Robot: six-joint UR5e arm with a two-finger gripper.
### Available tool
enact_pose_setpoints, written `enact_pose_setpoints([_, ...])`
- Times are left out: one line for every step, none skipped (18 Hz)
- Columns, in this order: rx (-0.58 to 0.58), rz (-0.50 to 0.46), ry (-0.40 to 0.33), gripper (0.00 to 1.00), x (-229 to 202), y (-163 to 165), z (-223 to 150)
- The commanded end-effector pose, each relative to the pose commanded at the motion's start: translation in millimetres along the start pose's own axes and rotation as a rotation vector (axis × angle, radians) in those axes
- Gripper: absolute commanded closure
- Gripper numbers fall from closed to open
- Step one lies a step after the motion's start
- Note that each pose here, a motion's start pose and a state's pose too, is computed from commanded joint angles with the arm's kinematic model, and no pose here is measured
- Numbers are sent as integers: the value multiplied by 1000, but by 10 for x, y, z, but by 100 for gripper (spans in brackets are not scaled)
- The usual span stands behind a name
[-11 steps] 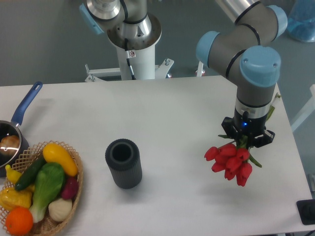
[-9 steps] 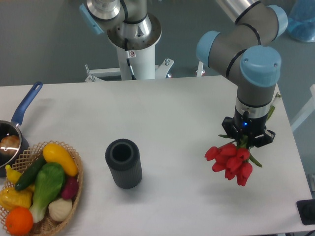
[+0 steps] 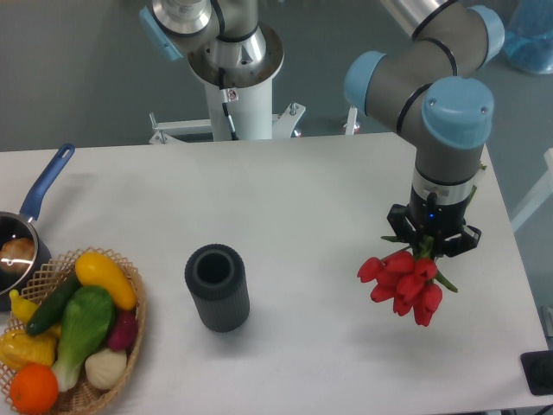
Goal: Insert the flowers into the vase
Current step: 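Carry the red tulips toward the black vase, stems pointing down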
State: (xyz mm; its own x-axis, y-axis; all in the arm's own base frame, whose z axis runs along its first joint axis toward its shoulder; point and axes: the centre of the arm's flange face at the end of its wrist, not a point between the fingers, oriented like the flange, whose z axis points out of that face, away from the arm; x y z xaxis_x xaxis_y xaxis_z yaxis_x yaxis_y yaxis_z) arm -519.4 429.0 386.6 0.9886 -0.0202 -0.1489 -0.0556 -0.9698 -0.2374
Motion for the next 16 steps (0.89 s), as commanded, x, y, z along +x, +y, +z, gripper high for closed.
enact_pose_setpoints([45, -8, 12, 90, 54, -22, -53])
enact_pose_setpoints([94, -21, 17, 91, 115, -73, -162])
enact_pose_setpoints([139, -40, 18, 90, 178, -109, -297])
enact_pose_setpoints([192, -64, 17, 91, 229, -175, -417])
enact_pose_setpoints([254, -88, 22, 91, 297, -250, -528])
enact_pose_setpoints([322, -108, 28, 91, 372, -334, -635])
enact_pose_setpoints([390, -118, 36, 91, 455, -416, -713])
enact_pose_setpoints([450, -130, 36, 91, 525, -465, -808])
enact_pose_setpoints([497, -135, 40, 91, 612, -547, -863])
enact_pose_setpoints([522, -134, 42, 91, 696, -639, -911])
enact_pose_setpoints([530, -124, 45, 91, 780, -716, -942])
enact_pose_setpoints([538, -109, 44, 91, 857, -771, -1009])
enact_pose_setpoints([541, -97, 52, 91, 944, -839, -1017])
enact_pose_setpoints([542, -79, 63, 91, 1060, -919, -1004])
enact_pose_setpoints([548, -73, 68, 91, 1153, -974, -1034])
enact_pose_setpoints([558, -77, 66, 91, 1218, -1021, -1053])
